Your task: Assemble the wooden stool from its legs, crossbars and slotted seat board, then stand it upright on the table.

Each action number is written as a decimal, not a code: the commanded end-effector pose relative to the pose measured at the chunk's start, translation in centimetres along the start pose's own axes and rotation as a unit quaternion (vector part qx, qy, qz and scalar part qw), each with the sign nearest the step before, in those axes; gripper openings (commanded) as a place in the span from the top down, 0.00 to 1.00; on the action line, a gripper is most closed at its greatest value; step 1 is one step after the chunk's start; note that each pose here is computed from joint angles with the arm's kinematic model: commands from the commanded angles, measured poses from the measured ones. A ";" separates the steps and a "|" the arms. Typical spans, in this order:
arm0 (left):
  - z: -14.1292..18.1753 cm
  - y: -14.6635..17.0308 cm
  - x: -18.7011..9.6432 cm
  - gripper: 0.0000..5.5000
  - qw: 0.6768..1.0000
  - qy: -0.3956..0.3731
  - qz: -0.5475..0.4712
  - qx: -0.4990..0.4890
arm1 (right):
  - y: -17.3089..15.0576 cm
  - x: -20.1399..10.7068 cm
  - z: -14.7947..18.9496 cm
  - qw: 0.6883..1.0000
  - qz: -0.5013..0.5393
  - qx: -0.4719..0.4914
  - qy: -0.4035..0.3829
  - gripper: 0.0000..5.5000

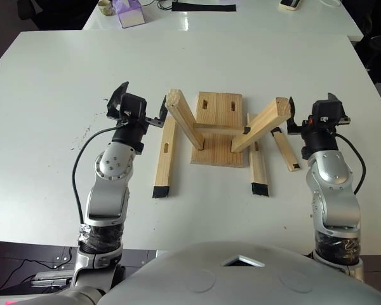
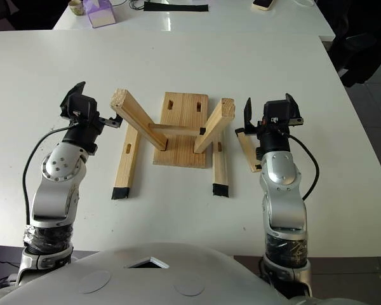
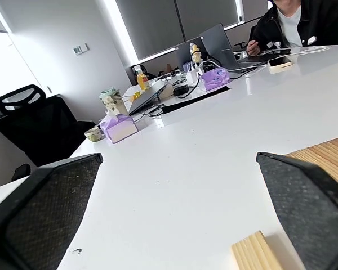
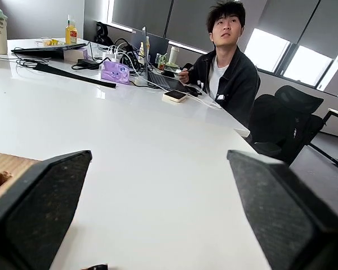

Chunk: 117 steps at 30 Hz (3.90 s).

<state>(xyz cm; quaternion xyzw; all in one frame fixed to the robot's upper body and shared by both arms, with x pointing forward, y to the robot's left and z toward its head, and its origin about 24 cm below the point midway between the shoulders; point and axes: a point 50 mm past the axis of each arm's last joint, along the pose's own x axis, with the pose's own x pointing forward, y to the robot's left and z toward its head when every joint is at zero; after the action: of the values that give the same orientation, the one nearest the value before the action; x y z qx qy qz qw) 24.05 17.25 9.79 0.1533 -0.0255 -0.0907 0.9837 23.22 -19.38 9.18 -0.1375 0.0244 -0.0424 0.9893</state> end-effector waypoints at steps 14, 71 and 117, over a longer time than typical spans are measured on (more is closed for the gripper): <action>-7.3 -4.0 -2.2 0.08 0.994 0.098 -0.050 0.002 | 5.3 -0.5 -5.4 0.980 0.190 -0.033 0.054 0.19; -5.1 1.6 0.0 0.08 0.997 0.046 -0.042 0.048 | 0.5 -1.1 -3.8 0.973 0.201 -0.113 0.008 0.19; -0.4 -5.9 2.5 0.08 0.978 -0.046 -0.205 0.004 | -1.9 -3.1 -7.1 0.875 0.400 -0.216 0.166 0.19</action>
<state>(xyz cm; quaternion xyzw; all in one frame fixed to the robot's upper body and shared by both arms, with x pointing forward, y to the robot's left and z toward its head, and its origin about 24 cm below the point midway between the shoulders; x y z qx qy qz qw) 25.68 11.48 8.01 0.1496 -0.0513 -0.2900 0.9439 20.49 -22.05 4.68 -0.3270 0.2016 0.3511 0.8539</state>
